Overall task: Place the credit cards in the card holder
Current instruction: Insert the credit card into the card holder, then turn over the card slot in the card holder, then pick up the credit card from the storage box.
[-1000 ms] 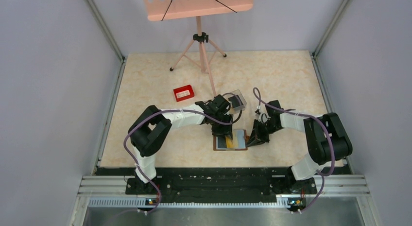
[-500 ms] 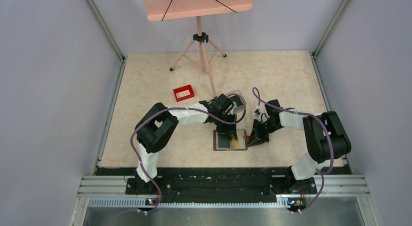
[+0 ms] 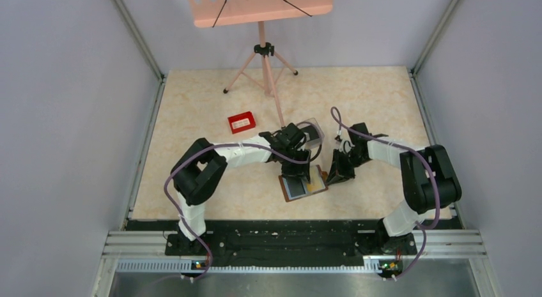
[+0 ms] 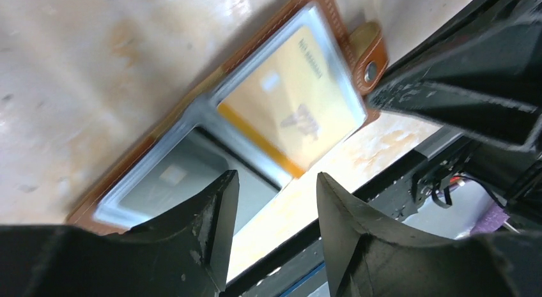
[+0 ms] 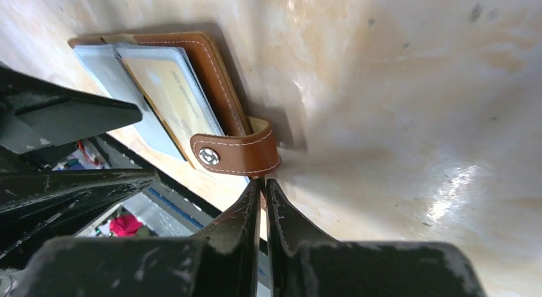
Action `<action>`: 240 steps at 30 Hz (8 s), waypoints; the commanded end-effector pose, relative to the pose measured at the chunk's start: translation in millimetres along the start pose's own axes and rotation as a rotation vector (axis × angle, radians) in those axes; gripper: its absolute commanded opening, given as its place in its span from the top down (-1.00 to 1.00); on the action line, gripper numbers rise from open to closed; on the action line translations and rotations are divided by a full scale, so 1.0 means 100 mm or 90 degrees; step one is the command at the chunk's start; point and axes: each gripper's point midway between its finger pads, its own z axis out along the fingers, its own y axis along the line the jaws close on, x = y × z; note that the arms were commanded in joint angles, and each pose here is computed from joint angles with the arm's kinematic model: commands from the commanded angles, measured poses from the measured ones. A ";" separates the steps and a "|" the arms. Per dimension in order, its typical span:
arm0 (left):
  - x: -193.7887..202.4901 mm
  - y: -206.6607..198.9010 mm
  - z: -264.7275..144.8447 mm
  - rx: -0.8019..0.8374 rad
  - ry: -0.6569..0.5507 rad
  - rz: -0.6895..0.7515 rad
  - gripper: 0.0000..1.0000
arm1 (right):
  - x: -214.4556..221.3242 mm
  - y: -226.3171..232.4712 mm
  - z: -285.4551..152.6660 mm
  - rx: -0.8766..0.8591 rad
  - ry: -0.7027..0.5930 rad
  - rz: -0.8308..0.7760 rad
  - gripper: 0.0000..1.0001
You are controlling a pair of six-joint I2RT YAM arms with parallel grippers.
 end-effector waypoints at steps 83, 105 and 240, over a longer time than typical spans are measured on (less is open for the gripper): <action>-0.06 -0.15 -0.44 0.065 -0.087 -0.040 0.35 | 0.03 0.60 0.44 -0.027 0.044 -0.172 1.00; -0.11 -0.29 -0.25 0.083 -0.022 -0.027 0.75 | -0.22 0.58 -0.08 0.072 -0.033 -0.172 0.96; -1.03 1.26 -0.75 -0.055 -0.088 -0.130 1.00 | -1.46 1.54 0.55 0.004 0.001 -0.320 0.70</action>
